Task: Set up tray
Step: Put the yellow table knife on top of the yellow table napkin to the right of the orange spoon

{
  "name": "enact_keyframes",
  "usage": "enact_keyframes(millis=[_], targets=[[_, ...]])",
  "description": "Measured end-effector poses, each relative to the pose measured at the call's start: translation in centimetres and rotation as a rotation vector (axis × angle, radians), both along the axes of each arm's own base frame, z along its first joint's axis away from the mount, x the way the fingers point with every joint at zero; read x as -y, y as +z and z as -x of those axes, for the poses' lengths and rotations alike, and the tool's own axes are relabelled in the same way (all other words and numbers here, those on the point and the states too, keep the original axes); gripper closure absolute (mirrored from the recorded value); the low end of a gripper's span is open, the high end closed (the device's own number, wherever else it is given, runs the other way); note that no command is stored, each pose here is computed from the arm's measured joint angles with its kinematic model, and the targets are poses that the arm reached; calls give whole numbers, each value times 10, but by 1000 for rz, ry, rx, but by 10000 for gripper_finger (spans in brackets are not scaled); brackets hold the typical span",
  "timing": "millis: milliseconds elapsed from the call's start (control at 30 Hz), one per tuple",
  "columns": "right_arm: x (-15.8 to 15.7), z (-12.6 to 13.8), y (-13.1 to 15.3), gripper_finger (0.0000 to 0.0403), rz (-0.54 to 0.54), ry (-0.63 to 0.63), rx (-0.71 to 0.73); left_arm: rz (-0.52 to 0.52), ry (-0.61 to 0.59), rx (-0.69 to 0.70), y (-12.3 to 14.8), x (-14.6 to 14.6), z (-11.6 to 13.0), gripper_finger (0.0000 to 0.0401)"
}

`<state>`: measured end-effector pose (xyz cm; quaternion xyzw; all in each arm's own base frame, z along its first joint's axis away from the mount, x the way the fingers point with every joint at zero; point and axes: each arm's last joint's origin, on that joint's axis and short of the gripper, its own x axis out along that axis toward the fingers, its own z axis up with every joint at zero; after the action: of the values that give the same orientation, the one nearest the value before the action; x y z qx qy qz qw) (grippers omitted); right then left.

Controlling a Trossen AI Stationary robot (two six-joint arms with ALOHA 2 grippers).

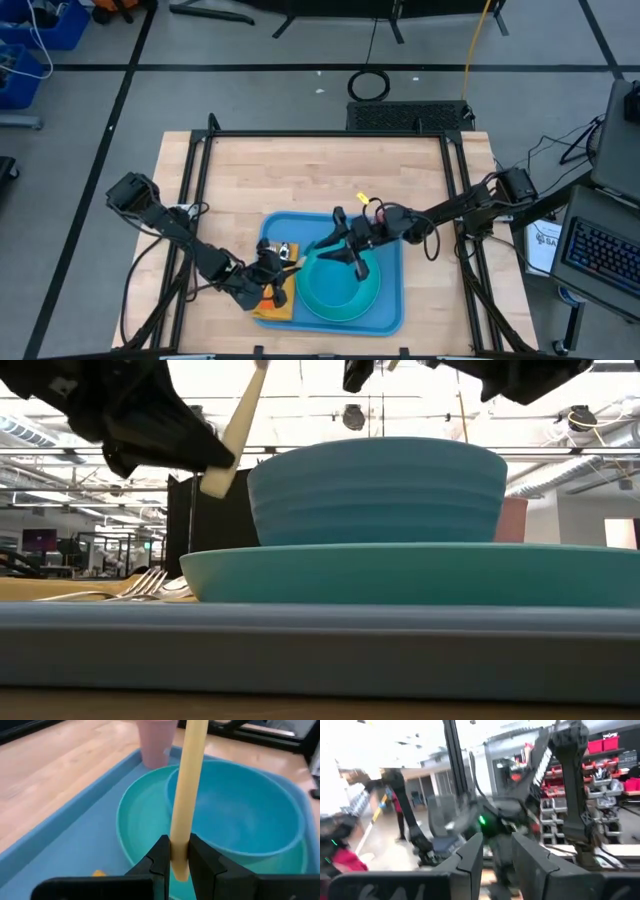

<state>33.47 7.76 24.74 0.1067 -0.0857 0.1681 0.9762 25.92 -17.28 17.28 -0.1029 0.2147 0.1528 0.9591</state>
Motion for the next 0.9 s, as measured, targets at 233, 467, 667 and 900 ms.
enact_keyframes(millis=[233, 467, 667, 900], targets=[[14, -3, 1, 312, -75, -72, -29, 14, 23, 20, -1, -1, 0, 354], [16, -3, 0, 312, -74, -95, -35, 11, 15, 15, -1, -1, 0, 354], [15, -3, 0, 312, -46, -103, -24, -16, 44, 23, -1, 0, 3, 354], [5, 0, 5, 312, 50, -106, 64, -41, 50, 36, -1, 4, 6, 354]])
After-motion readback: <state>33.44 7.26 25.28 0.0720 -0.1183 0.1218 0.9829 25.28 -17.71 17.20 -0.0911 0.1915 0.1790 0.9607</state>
